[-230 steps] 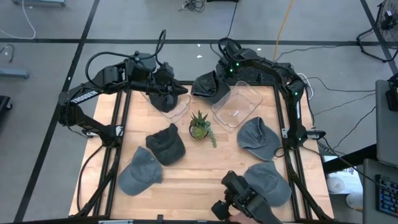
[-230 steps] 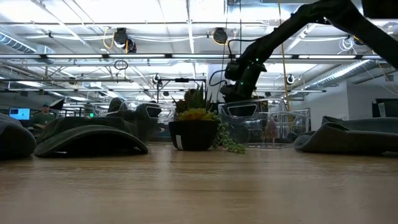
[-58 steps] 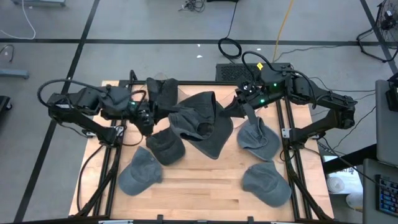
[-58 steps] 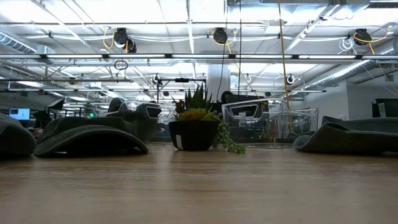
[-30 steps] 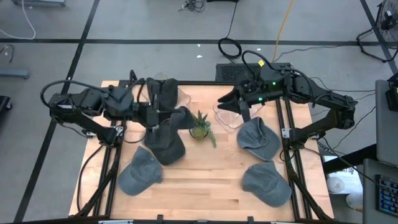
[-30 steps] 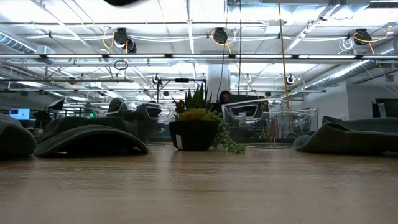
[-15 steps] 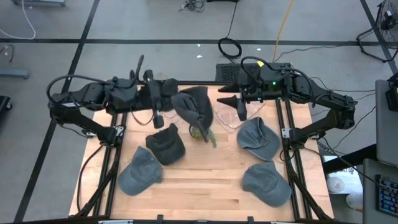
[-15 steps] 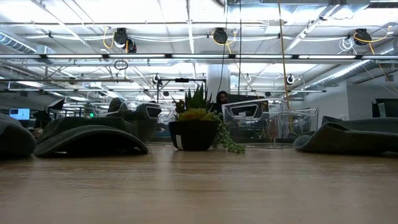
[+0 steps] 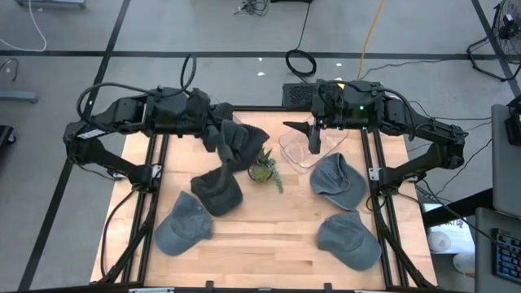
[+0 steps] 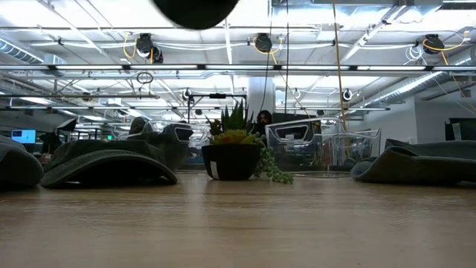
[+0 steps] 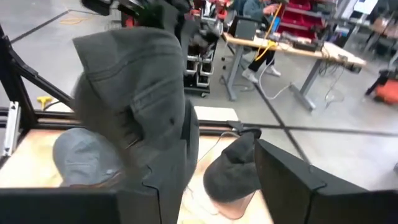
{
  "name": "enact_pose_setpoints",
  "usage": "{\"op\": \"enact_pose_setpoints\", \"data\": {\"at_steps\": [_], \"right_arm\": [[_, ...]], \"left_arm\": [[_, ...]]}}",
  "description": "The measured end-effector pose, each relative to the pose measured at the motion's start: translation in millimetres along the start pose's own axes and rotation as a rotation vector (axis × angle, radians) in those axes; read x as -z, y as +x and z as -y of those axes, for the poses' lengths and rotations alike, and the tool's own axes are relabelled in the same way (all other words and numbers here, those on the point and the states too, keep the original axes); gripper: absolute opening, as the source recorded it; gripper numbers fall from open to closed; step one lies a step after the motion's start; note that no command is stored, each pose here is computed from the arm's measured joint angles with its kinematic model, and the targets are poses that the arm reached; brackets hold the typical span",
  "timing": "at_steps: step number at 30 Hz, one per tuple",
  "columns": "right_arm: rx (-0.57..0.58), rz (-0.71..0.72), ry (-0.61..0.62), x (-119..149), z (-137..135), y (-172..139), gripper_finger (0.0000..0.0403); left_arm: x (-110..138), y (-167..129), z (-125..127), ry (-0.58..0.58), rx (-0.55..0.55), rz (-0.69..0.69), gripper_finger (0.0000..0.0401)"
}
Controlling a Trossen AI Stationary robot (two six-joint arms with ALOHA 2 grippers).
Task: Pick & Place hat
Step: Put the top black cap into the left transparent bin
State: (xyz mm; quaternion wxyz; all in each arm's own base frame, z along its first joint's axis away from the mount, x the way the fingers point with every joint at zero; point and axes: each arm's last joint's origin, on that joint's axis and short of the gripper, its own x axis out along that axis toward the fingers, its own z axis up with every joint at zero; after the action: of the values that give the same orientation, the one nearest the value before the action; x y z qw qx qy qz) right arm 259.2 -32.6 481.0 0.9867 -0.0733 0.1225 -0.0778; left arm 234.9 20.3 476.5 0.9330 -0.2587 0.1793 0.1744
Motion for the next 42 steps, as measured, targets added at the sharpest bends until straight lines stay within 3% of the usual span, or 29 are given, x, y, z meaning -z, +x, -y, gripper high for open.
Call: {"op": "enact_pose_setpoints", "data": {"at_steps": [7, 10, 22, 27, 33, 42], "right_arm": [[0.005, 0.026, -0.106, -3, 0, 0, 0.0178], [0.008, 0.04, -0.131, -4, 1, 0, 0.0176], [0.005, 0.043, -0.173, -4, 0, 0, 0.0178], [0.007, 0.048, -0.179, -5, 1, 0, 0.0176], [0.006, 0.047, -0.179, -5, 1, 0, 0.0176], [0.006, 0.048, -0.195, -5, 0, 0, 0.0176]], "left_arm": [[10, 0, -26, -0.378, -0.07, -0.245, 0.0007], [14, 2, -31, -0.47, -0.061, -0.362, 0.0007], [10, -1, -25, -0.727, 0.219, -0.612, 0.0007], [3, 1, -26, -0.75, 0.239, -0.56, 0.0007], [-5, 3, -41, -0.616, 0.168, -0.411, 0.0007], [-15, -1, -74, -0.515, 0.121, -0.374, 0.0007]]}}
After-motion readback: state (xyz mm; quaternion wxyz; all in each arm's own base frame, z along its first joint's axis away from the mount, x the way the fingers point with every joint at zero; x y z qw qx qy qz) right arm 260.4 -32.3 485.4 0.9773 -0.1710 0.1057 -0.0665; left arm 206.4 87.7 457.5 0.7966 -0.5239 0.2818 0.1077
